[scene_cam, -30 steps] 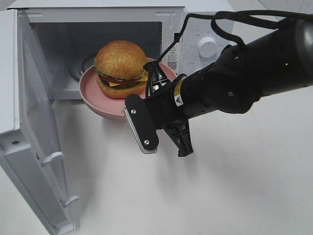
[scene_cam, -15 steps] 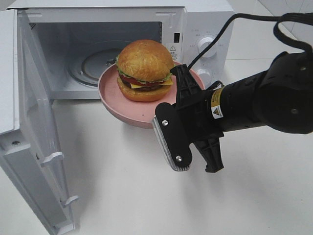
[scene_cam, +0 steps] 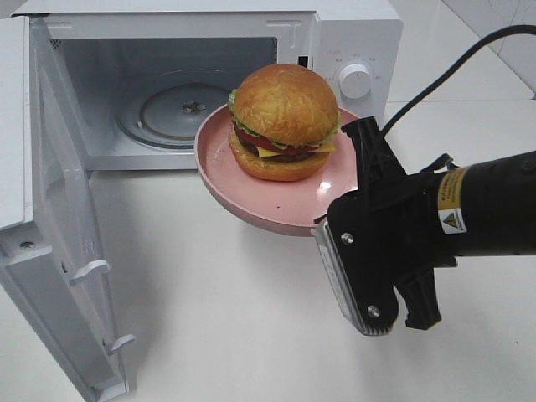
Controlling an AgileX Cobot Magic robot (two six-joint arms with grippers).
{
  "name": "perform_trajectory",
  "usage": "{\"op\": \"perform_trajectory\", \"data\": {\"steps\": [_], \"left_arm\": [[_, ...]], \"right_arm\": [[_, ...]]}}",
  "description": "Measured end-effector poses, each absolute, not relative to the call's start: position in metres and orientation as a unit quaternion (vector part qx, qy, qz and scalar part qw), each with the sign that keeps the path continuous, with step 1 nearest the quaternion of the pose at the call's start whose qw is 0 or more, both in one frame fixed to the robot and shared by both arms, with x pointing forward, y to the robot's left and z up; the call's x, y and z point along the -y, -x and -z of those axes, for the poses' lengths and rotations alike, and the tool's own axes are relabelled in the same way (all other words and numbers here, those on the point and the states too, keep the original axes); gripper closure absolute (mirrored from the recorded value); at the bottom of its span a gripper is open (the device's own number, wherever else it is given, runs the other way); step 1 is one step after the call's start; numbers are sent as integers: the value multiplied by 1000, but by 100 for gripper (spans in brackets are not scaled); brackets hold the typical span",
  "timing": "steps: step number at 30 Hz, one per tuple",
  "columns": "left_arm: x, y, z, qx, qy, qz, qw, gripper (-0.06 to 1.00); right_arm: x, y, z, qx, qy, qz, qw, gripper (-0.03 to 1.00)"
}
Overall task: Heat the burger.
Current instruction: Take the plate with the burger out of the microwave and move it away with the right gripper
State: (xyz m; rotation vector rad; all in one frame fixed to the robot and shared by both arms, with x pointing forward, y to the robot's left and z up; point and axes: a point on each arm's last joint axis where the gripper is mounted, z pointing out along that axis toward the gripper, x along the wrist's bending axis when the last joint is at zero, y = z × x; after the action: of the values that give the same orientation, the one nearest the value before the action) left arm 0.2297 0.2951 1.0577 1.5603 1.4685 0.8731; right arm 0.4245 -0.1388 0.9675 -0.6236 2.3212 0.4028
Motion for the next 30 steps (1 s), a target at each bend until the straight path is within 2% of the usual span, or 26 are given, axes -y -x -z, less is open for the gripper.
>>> {"op": "perform_trajectory", "data": {"steps": [30], "left_arm": [[-295,-230,-1058,-581,-617,-345,402,-4]], "right_arm": [[201,-374,-995,-926,110,-122,341,88]]}}
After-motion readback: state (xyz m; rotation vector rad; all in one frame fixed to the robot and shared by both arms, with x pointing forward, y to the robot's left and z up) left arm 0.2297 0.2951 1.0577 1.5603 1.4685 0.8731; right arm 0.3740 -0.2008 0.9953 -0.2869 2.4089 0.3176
